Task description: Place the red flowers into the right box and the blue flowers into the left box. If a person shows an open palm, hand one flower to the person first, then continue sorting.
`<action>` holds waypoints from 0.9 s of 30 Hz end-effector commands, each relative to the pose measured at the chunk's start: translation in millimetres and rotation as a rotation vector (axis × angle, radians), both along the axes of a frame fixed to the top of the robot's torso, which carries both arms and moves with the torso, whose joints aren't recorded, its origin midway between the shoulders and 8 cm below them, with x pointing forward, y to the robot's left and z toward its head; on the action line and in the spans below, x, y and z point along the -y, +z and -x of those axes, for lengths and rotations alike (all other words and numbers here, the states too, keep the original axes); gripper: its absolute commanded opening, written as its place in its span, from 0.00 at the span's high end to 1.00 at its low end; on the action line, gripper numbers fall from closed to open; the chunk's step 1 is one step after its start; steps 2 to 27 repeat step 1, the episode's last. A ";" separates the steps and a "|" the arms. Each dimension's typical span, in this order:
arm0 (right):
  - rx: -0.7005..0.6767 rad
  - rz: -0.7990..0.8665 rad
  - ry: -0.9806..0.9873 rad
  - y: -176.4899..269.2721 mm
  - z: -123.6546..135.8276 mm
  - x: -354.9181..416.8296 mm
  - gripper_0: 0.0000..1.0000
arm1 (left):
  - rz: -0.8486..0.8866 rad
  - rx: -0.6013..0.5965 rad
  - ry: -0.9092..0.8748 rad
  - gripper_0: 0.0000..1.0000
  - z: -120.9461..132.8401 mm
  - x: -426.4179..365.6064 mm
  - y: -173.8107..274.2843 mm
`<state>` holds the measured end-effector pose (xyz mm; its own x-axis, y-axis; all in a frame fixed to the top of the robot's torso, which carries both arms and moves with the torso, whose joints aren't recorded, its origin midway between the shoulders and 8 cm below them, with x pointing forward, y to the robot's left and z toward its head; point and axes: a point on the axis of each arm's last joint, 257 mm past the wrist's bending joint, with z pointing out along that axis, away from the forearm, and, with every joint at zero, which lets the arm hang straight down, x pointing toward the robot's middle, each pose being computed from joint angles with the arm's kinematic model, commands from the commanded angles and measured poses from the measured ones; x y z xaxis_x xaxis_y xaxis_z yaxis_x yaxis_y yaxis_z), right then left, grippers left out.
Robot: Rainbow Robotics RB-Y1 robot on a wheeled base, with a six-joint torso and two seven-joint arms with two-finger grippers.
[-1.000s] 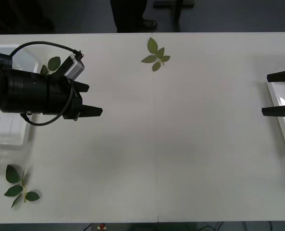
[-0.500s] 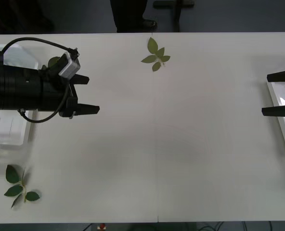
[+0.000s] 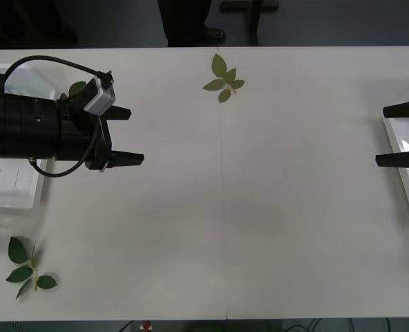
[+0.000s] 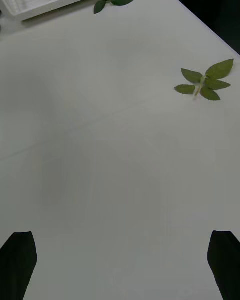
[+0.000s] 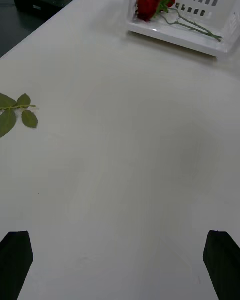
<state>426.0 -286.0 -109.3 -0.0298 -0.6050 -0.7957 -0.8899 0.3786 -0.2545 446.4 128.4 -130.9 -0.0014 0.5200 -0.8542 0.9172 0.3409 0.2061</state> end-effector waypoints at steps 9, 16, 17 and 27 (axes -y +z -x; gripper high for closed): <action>0.046 0.008 0.002 20.3 -3.8 -1.7 0.00 | 0.023 0.006 0.012 0.00 2.3 -0.1 8.4; 0.046 0.008 0.002 20.3 -3.8 -1.7 0.00 | 0.023 0.006 0.012 0.00 2.3 -0.1 8.4; 0.046 0.008 0.002 20.3 -3.8 -1.7 0.00 | 0.023 0.006 0.012 0.00 2.3 -0.1 8.4; 0.046 0.008 0.002 20.3 -3.8 -1.7 0.00 | 0.023 0.006 0.012 0.00 2.3 -0.1 8.4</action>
